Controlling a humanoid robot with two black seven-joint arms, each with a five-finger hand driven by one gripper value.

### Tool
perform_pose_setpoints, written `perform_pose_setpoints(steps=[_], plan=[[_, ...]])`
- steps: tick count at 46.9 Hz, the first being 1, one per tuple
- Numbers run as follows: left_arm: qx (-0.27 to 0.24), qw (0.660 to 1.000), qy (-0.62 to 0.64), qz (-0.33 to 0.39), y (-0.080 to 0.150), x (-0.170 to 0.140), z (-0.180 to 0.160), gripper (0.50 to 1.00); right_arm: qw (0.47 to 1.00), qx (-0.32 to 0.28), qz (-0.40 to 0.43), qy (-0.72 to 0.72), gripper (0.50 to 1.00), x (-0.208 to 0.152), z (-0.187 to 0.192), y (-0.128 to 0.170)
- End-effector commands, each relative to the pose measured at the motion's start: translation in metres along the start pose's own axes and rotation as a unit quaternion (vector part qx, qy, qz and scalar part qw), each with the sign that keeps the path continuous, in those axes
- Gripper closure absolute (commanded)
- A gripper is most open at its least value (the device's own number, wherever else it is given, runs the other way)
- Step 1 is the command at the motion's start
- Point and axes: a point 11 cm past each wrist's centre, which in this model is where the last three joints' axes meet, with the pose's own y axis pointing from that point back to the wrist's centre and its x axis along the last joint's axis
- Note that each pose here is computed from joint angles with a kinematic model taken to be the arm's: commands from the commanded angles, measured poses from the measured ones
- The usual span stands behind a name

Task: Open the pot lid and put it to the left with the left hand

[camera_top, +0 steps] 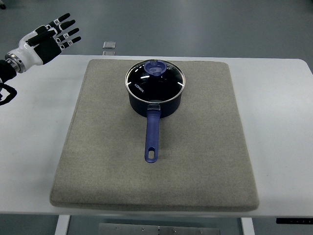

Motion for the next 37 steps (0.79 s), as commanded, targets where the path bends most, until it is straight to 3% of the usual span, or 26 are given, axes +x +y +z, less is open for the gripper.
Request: perform_pose_setpoints(steps=[1, 32, 37], plan=[[0.001, 1.000, 0.001, -0.002, -0.0012, -0.0015, -0.0016, 0.508, 1.000, 0.000, 0.000, 0.000, 0.583, 0.0000, 0.0000, 0.0000], [-0.014, 1.000, -0.003, 0.002, -0.0018, 0.0000, 0.0053, 0.508, 1.000, 0.000, 0.000, 0.000, 0.583, 0.0000, 0.0000, 0.0000], [0.004, 0.999, -0.038, 0.005, -0.0010, 0.0015, 0.0052, 0.508, 1.000, 0.000, 0.000, 0.000, 0.583, 0.0000, 0.0000, 0.0000]])
